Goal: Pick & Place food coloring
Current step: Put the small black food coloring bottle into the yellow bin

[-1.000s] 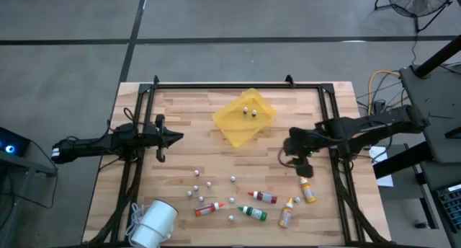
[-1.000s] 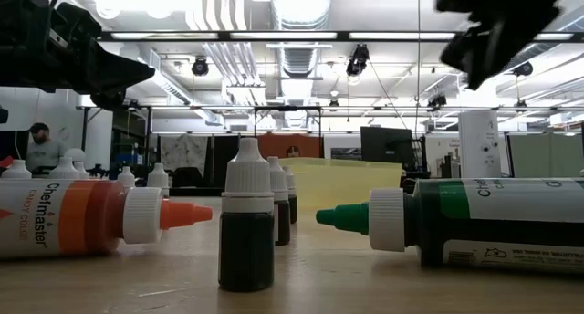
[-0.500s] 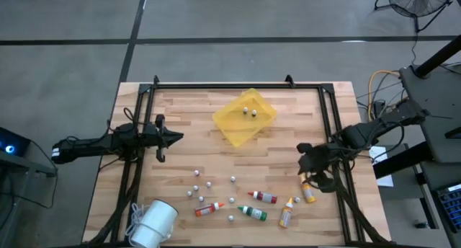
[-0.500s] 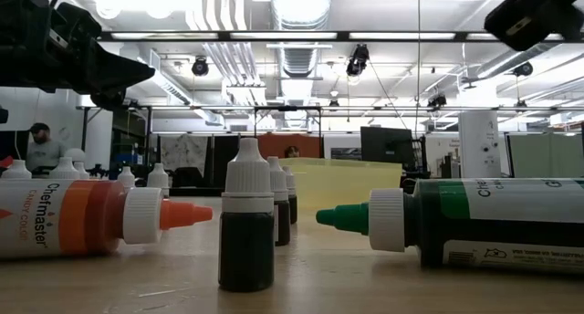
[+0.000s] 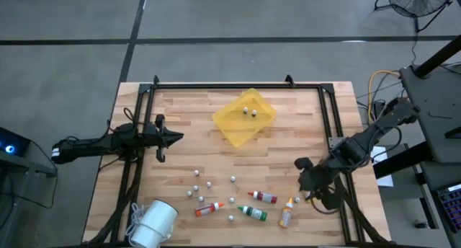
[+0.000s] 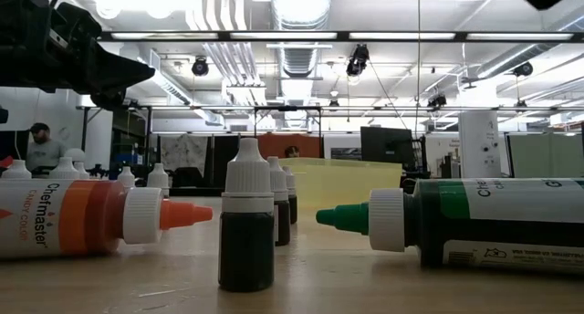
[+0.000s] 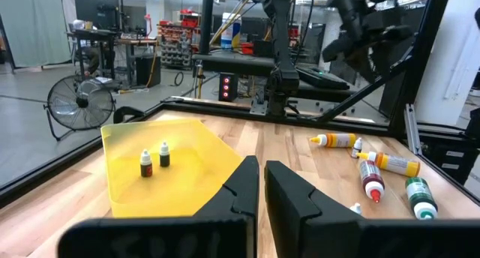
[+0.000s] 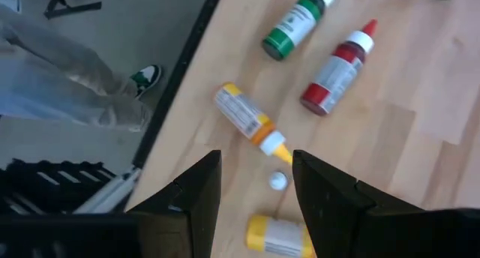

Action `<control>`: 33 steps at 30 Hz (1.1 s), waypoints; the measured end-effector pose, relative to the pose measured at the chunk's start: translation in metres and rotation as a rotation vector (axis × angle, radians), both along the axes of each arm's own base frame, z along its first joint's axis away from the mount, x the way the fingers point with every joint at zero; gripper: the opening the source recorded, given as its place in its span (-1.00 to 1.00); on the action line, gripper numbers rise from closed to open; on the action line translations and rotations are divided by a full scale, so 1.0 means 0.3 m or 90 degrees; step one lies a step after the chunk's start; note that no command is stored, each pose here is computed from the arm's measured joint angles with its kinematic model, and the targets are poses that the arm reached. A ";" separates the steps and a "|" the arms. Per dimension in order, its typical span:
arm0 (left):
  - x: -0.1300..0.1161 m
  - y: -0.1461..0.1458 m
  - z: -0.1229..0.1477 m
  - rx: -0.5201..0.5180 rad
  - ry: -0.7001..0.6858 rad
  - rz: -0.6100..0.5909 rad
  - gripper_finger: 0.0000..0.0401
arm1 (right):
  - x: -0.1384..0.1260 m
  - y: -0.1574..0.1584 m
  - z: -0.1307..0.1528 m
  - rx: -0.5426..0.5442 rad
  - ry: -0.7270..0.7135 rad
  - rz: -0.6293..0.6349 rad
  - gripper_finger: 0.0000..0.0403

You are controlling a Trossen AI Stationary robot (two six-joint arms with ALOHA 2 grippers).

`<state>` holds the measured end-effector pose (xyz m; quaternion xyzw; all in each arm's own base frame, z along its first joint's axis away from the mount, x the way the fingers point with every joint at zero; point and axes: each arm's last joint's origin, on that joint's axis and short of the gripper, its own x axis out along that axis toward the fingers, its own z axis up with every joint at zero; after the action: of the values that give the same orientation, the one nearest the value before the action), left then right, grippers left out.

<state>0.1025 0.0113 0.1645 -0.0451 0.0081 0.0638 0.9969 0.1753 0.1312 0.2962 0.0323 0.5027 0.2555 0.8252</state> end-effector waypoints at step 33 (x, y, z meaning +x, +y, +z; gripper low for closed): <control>0.000 0.000 0.000 0.000 0.001 -0.001 -1.00 | 0.033 0.162 -0.146 -0.126 0.094 0.067 -0.23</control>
<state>0.1026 0.0112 0.1644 -0.0451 0.0087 0.0633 0.9969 0.1852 0.1797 0.2524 -0.0566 0.5855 0.2445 0.7708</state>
